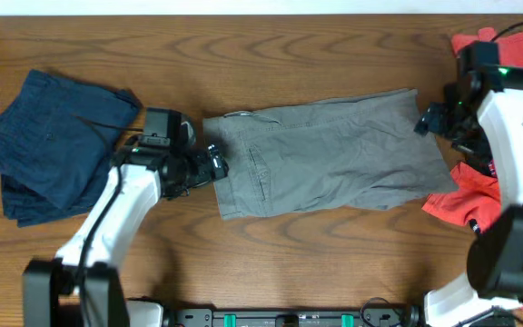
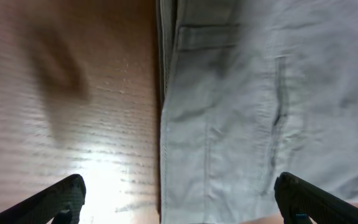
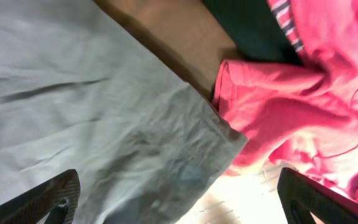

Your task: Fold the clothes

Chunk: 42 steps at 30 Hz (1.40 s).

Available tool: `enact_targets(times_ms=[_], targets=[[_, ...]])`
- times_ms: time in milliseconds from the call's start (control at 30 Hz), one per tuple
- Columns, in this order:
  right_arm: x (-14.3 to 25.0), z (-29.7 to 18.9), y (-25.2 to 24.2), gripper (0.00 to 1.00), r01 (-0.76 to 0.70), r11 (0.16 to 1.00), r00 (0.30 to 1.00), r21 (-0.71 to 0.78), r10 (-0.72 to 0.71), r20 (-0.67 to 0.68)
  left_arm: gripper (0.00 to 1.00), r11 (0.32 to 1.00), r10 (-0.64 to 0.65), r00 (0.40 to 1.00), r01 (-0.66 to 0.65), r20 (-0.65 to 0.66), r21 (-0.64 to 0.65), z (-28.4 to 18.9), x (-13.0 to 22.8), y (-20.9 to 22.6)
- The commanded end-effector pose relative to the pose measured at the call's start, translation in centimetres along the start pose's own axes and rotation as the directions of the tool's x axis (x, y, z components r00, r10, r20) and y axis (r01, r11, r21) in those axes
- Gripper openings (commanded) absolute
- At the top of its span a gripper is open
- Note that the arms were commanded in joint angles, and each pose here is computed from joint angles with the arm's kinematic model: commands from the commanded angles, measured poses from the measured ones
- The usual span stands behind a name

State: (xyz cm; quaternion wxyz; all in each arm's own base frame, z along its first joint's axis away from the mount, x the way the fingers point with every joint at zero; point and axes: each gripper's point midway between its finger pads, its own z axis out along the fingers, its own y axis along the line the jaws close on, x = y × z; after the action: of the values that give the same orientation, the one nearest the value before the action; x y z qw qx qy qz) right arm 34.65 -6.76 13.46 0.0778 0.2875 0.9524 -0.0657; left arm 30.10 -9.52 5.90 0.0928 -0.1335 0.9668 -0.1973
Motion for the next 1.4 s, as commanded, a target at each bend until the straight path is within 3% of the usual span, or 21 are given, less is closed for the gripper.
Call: enact_targets(times_ms=[0,200,400,433,467,533,567,733,900,1100,1367], targets=[[-0.4,-2.4,0.3,0.99,0.043,0.998,0.997,-0.045,-0.04,0.06,0.98,0.995,0.049,0.996,-0.043,-0.07,0.091,1.8,0.5,-1.2],[0.1,-3.3,1.3,0.99,0.082,0.989,0.995,-0.121,-0.076,0.058,0.98,0.987,0.045,0.992,-0.026,-0.119,0.158,5.0,0.3,-1.6],[1.5,-4.2,5.6,0.98,0.313,0.893,0.949,-0.325,-0.304,0.079,0.97,0.956,0.061,0.984,-0.009,-0.17,0.293,6.7,0.6,-3.3],[1.9,-4.5,6.4,0.96,0.351,0.869,0.936,-0.349,-0.342,0.09,0.89,0.948,0.066,0.982,-0.007,-0.175,0.318,6.8,0.6,-3.6],[2.1,-4.6,6.8,0.94,0.371,0.856,0.928,-0.361,-0.361,0.097,0.74,0.943,0.07,0.982,-0.007,-0.177,0.332,6.8,0.6,-3.8],[2.5,-4.8,7.8,0.86,0.404,0.835,0.913,-0.372,-0.392,0.113,0.25,0.941,0.071,0.982,-0.007,-0.176,0.339,6.8,0.6,-4.0],[2.6,-4.9,8.3,0.79,0.417,0.828,0.908,-0.374,-0.401,0.123,0.07,0.941,0.071,0.982,-0.008,-0.175,0.339,6.7,0.6,-4.0],[3.5,-5.2,11.3,0.34,0.484,0.779,0.874,-0.399,-0.457,0.166,0.06,0.942,0.06,0.982,0.004,-0.179,0.335,5.8,0.7,-3.9],[5.7,-3.6,14.8,0.02,0.546,0.724,0.828,-0.421,-0.541,0.144,0.06,0.94,0.035,0.99,0.014,-0.138,0.341,2.6,0.0,-3.9],[10.5,0.4,19.3,0.01,0.594,0.634,0.743,-0.495,-0.668,0.035,0.06,0.93,0.024,0.999,-0.014,-0.024,0.368,-2.7,-0.9,-4.4],[20.5,5.6,26.3,0.01,0.6,0.463,0.573,-0.653,-0.818,-0.053,0.06,0.918,0.024,0.997,-0.053,0.079,0.394,-8.7,-0.8,-5.9]])
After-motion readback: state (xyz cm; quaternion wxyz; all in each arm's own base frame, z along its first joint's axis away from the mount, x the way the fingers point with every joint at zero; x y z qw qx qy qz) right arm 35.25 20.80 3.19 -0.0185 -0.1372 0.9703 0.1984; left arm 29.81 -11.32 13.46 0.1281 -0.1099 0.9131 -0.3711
